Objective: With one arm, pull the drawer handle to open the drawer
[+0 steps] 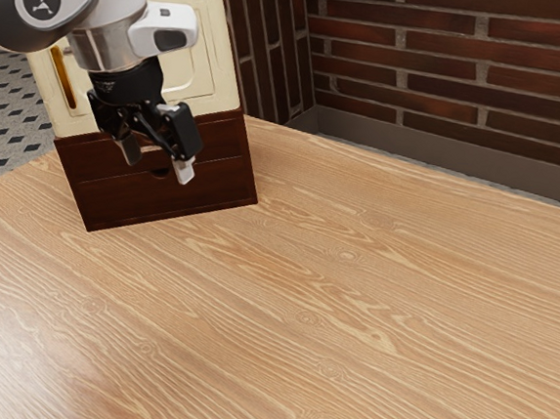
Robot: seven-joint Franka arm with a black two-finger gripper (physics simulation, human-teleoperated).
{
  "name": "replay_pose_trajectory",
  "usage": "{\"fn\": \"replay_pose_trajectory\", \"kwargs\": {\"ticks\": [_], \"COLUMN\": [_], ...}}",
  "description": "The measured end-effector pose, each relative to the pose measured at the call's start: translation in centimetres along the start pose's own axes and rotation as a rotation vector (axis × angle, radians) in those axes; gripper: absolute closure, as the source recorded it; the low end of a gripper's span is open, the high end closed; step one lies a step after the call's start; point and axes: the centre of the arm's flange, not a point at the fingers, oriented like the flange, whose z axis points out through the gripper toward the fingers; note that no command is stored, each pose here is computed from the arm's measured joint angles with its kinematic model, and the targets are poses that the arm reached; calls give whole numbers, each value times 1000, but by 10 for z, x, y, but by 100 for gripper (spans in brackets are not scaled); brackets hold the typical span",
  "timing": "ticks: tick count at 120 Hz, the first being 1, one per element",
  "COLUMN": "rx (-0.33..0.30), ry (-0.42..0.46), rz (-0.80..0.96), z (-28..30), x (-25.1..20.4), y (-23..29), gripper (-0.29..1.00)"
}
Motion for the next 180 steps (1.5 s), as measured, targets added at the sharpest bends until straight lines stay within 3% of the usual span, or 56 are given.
{"fn": "replay_pose_trajectory", "kwargs": {"ticks": [30,42,52,58,80,118,139,164,180], "rx": [-1,-2,3,39,128,135,124,141,172], "ry": [-3,144,167,164,119,39,19,55,76], "rz": [-6,-13,3,5,95,215,323,475,506], "z": [0,-85,-109,-112,-95,-47,-1,45,58], "x": [0,-15,-24,-26,-12,19,34,54,65], "y": [-1,-5,-7,-18,-49,-88,-77,-58,-80], "gripper": [0,0,0,0,0,0,0,0,0]}}
